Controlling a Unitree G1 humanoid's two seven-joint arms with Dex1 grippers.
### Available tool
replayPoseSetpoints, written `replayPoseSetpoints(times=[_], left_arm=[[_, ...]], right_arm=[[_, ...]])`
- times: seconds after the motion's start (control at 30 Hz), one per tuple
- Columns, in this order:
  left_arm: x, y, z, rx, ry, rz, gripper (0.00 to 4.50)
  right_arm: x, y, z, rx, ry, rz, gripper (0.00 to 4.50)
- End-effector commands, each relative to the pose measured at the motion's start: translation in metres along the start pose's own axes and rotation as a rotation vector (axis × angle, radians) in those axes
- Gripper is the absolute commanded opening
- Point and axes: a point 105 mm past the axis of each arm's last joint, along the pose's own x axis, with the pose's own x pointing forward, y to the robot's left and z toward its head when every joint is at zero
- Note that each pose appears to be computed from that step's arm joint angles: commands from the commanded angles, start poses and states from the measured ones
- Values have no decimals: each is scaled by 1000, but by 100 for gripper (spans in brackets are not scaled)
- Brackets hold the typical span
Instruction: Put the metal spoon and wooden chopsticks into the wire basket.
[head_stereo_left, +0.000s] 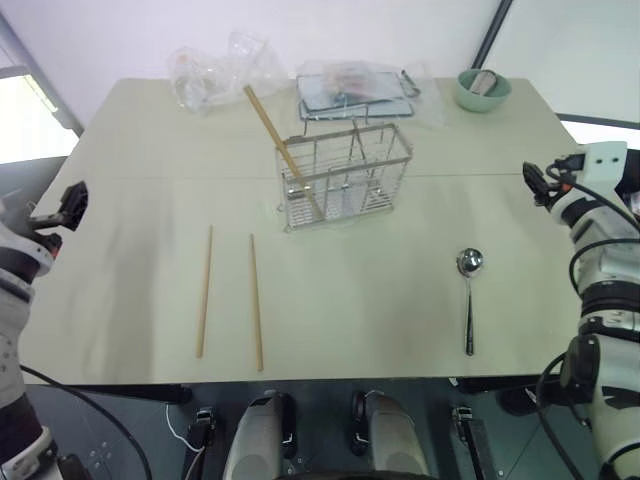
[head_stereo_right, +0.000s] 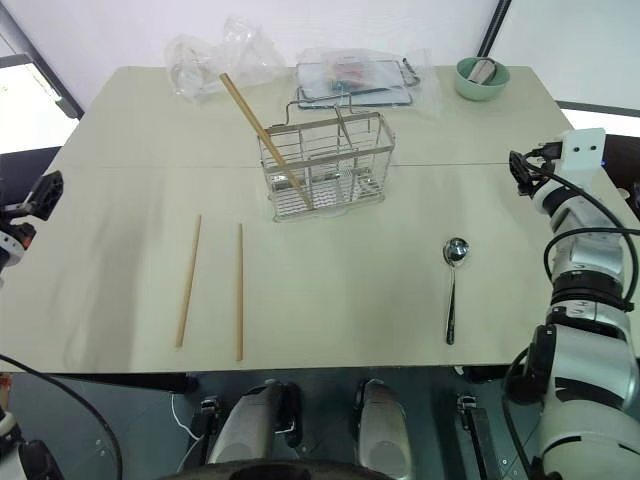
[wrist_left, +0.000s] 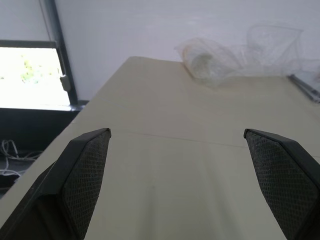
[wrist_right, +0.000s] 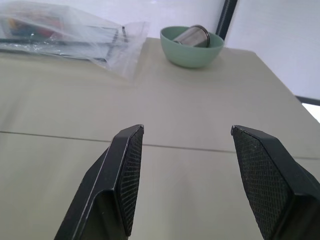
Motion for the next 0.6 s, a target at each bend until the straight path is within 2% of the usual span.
replayPoseSetpoints(times=[0.03, 0.17, 0.3, 0.43, 0.53, 0.6], left_arm=[[0, -65, 31, 20, -26, -357, 448], [-29, -140, 27, 97, 102, -818, 448], [-61, -182, 10, 186, 240, -1133, 448], [-65, -199, 3, 187, 286, -1257, 448], [-58, -205, -1, 179, 301, -1282, 448], [-55, -209, -4, 178, 307, -1300, 448]], right_arm=[[1, 2, 47, -148, -69, 135, 286], [-3, 23, 77, -369, -70, 376, 286], [-16, 57, 90, -626, -37, 709, 286], [-50, 79, 60, -1059, 131, 1126, 286], [-72, 74, 26, -1461, 267, 1368, 286], [-79, 71, 14, -1641, 292, 1483, 286]])
